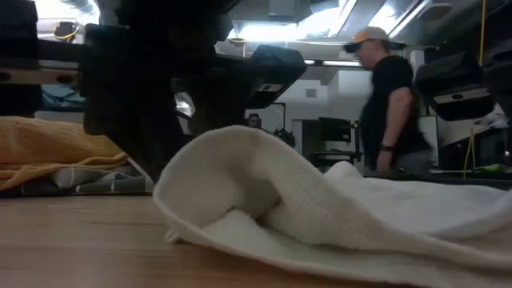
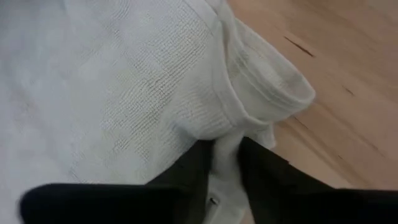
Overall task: Fold towel
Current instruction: Fold the white towel
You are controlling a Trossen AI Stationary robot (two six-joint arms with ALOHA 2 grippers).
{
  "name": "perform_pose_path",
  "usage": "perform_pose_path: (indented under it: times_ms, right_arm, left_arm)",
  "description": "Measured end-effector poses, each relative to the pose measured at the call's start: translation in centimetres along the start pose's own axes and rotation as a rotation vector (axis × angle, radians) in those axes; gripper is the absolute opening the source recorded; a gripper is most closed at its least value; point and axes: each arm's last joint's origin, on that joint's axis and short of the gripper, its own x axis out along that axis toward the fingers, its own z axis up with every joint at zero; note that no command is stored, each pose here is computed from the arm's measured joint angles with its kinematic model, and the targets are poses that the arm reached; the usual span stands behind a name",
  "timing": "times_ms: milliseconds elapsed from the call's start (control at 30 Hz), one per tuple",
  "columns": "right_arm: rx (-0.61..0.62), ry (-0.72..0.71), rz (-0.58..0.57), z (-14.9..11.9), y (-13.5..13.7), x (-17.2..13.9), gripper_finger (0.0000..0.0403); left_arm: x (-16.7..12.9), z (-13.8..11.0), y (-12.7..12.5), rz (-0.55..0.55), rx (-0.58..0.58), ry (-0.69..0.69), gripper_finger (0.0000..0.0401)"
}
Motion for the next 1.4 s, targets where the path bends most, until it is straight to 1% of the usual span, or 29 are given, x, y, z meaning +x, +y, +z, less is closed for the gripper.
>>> perform_pose_path:
  times_ms: [167, 200, 267, 367, 467, 567, 633, 767, 867, 967, 1067, 1133, 1300, 1400]
  right_arm:
    - [0.176, -0.001, 0.000, 0.0, 0.0, 0.0, 0.0022]
    - [0.207, -0.001, 0.000, 0.0, 0.0, 0.0, 0.0013]
    - [0.264, -0.001, -0.001, 0.0, 0.0, 0.0, 0.0015]
    - [0.393, -0.009, -0.001, 0.1, 0.0, 0.0, 0.0023]
    - [0.505, -0.046, 0.017, 0.5, 0.1, 0.0, 0.0009]
    - [0.572, -0.139, 0.062, 1.4, 0.2, -0.1, 0.0010]
    - [0.621, -0.214, 0.101, 2.2, 0.3, -0.3, 0.0011]
    - [0.675, -0.368, 0.161, 3.7, 0.5, -0.8, 0.0005]
    - [0.740, -0.419, 0.176, 4.1, 0.8, -1.0, 0.0006]
    - [0.778, -0.435, 0.191, 4.1, 1.5, -1.1, 0.0004]
    - [0.841, -0.452, 0.176, 4.0, 2.2, -1.2, 0.0004]
    - [0.880, -0.481, 0.160, 4.0, 2.6, -1.3, 0.0004]
    - [0.976, -0.569, 0.089, 4.6, 2.8, -1.8, 0.0003]
    - [0.994, -0.615, 0.051, 5.2, 2.7, -2.2, 0.0002]
  left_arm:
    - [0.0, -0.1, -0.1, -0.003, -0.086, 0.007, 0.0016]
    - [0.0, -0.1, -0.1, -0.004, -0.101, 0.007, 0.0010]
    - [0.0, 0.0, -0.1, -0.004, -0.127, 0.007, 0.0008]
    - [0.0, 0.1, -0.4, -0.007, -0.172, 0.008, 0.0008]
    - [-0.2, 0.2, -0.8, -0.012, -0.233, 0.019, 0.0004]
    - [-0.8, 0.3, -1.4, -0.023, -0.279, 0.037, 0.0004]
    - [-1.6, 0.7, -1.8, -0.025, -0.307, 0.021, 0.0003]
    - [-3.1, 1.9, -3.3, -0.042, -0.306, -0.031, 0.0002]
    - [-3.7, 2.5, -4.9, -0.066, -0.318, -0.036, 0.0002]
    - [-4.9, 3.0, -6.2, -0.073, -0.314, -0.048, 0.0002]
    - [-5.6, 3.0, -7.0, -0.015, -0.305, -0.027, 0.0001]
    - [-5.8, 3.0, -7.1, 0.034, -0.304, -0.016, 0.0001]
    - [-6.3, 2.9, -6.1, 0.123, -0.340, -0.017, 0.0001]
    - [-6.6, 2.7, -5.2, 0.186, -0.385, -0.019, 0.0000]
